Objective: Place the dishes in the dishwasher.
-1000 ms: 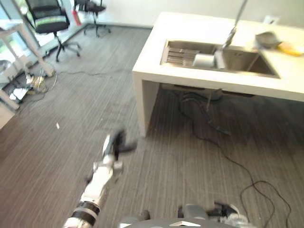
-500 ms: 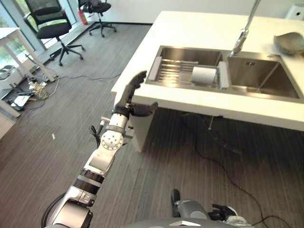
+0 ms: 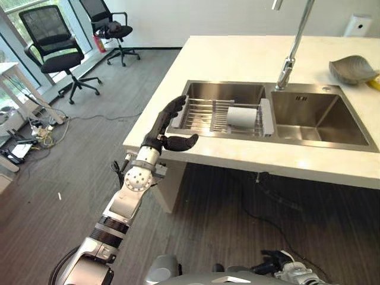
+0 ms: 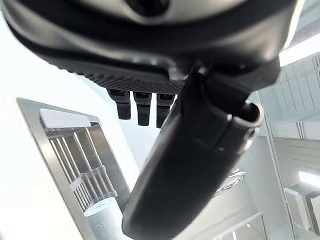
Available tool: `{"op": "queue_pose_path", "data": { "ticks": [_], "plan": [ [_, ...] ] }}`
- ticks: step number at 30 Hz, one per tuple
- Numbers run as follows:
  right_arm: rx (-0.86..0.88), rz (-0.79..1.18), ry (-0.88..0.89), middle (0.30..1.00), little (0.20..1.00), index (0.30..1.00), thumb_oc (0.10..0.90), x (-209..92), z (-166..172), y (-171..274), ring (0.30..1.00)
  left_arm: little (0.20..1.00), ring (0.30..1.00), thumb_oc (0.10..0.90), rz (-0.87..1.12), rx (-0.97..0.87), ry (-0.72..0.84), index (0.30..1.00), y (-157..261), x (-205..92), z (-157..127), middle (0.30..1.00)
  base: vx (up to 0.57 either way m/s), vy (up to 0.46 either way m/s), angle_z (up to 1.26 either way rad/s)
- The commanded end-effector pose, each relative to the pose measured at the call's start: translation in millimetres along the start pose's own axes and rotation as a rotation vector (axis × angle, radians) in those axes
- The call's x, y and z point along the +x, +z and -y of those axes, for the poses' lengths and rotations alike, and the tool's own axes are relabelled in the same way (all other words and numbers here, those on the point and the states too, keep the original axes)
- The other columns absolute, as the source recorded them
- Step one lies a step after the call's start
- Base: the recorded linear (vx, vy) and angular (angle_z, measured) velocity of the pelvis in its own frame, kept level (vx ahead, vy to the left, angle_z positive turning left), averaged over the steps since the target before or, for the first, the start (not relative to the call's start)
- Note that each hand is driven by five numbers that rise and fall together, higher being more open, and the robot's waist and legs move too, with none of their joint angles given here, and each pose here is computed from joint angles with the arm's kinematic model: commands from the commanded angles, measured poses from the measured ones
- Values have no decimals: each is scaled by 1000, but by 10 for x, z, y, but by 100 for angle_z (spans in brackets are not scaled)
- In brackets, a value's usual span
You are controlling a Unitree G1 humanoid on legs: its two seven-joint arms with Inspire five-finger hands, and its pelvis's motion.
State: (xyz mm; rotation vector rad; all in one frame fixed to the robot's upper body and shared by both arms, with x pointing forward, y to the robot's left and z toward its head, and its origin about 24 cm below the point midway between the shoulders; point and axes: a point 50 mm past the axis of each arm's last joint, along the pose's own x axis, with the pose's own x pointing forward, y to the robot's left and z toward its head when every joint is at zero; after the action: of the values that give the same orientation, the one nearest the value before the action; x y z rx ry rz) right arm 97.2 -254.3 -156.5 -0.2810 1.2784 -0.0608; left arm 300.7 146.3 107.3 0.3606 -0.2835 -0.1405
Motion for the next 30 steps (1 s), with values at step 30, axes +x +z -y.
{"op": "queue_pose_path", "data": {
  "ticks": [30],
  "plan": [
    [-160, -5, 122, 900, 900, 900, 800, -12, -353, -116, 900, 900, 900, 800, 455, 306, -112, 900, 955, 345, 111, 900, 45, -14, -17]
  ]
}}
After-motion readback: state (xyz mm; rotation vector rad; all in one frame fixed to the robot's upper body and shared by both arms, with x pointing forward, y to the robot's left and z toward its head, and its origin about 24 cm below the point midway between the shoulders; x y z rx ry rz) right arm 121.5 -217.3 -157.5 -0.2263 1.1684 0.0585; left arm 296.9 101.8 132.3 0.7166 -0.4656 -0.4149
